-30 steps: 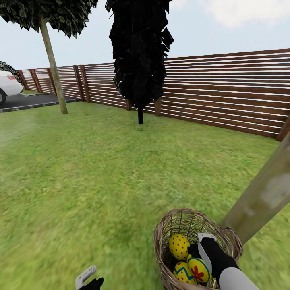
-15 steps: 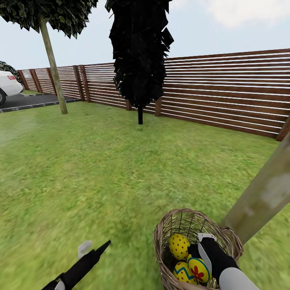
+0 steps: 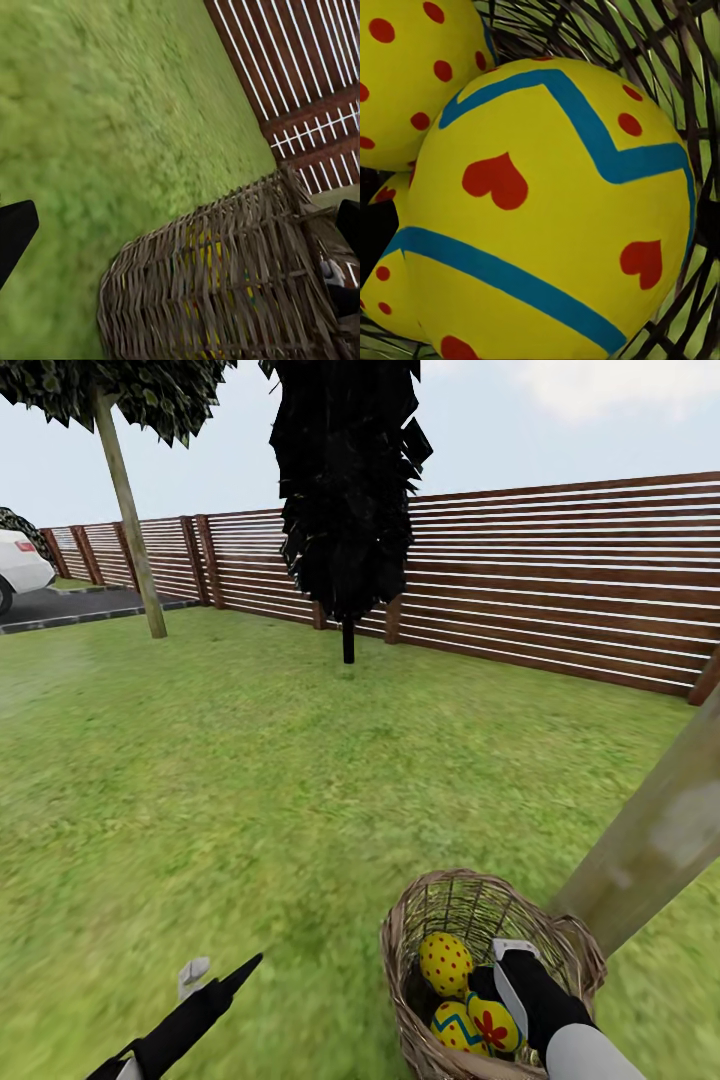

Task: Take the three Easter eggs out of the wicker basket on the lawn in the garden, then place them on the lawn next to a single tree (choose any tree) so that all three eggs are next to the same tree and none are left in the basket.

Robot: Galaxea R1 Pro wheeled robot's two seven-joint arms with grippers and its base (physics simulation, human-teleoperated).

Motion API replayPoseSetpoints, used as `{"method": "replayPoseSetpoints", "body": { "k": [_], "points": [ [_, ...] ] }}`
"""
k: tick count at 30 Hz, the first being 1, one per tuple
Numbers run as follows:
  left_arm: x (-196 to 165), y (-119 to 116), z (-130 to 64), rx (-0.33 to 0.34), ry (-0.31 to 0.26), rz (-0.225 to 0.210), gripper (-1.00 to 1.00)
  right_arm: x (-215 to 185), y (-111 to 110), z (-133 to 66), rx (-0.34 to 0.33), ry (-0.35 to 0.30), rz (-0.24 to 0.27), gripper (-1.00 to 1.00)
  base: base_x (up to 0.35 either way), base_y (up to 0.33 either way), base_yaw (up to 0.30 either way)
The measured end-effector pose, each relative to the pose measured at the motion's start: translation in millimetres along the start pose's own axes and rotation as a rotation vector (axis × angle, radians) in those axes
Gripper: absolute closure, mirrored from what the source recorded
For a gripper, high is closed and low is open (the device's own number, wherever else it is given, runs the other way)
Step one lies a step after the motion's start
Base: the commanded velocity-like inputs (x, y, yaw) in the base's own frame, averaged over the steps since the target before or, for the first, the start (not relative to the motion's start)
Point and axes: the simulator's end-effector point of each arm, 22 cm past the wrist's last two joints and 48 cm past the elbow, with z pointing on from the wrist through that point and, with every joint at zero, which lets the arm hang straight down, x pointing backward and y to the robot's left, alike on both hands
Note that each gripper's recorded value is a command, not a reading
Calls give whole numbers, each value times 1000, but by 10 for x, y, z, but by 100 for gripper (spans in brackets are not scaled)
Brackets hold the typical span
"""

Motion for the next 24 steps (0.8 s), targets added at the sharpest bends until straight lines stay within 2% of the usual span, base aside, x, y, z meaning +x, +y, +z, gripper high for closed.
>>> {"method": "replayPoseSetpoints", "body": {
  "k": [13,17,24],
  "points": [
    [119,135,-9,-21,17,-24,-100,106,18,123,0,29,2,-100,0,0,0],
    [56,127,-8,-17,-12,-39,-100,102,14,123,-3,28,8,-100,0,0,0],
    [80,162,-14,-23,-9,-46,-100,85,16,138,1,25,3,-100,0,0,0]
  ]
}}
